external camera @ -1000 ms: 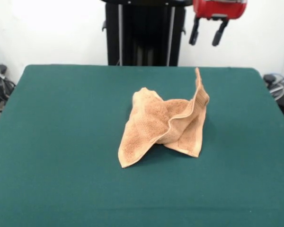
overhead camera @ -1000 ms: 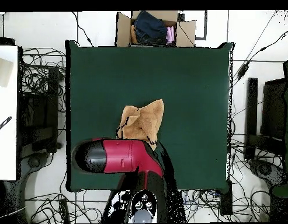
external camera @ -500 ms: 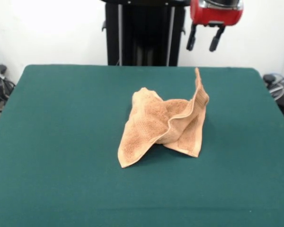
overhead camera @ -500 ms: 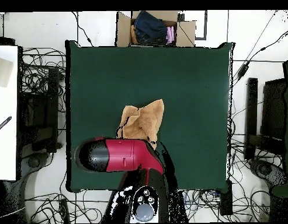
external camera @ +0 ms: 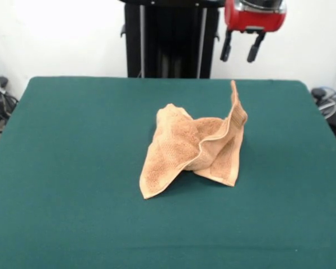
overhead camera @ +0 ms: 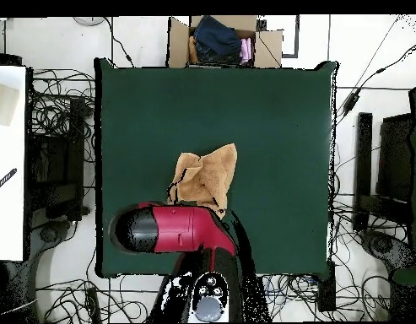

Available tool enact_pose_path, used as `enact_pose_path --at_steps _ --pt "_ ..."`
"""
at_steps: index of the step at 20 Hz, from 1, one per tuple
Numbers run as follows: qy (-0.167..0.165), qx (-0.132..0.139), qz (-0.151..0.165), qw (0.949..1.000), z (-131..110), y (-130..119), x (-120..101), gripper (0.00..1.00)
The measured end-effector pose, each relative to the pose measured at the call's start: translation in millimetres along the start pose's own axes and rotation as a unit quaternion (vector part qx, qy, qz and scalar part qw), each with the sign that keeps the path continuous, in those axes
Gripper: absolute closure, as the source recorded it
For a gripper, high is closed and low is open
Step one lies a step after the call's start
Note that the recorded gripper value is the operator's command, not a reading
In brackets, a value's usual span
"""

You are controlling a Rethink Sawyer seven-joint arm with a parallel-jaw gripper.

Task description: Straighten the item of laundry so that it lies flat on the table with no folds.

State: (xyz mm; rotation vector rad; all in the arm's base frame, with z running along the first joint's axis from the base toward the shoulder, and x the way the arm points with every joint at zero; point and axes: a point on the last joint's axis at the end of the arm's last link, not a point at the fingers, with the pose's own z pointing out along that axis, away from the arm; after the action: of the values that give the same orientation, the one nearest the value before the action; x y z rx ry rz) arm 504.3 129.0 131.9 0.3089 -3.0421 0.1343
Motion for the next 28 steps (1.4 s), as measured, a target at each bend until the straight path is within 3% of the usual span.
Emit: enact_pose_path --at_steps 19,28 --pt "0.019 0.017 -0.008 0.9997 -3 15 47 0.00" --pt "0.029 0.013 -0.003 0.9995 6 14 48 0.00"
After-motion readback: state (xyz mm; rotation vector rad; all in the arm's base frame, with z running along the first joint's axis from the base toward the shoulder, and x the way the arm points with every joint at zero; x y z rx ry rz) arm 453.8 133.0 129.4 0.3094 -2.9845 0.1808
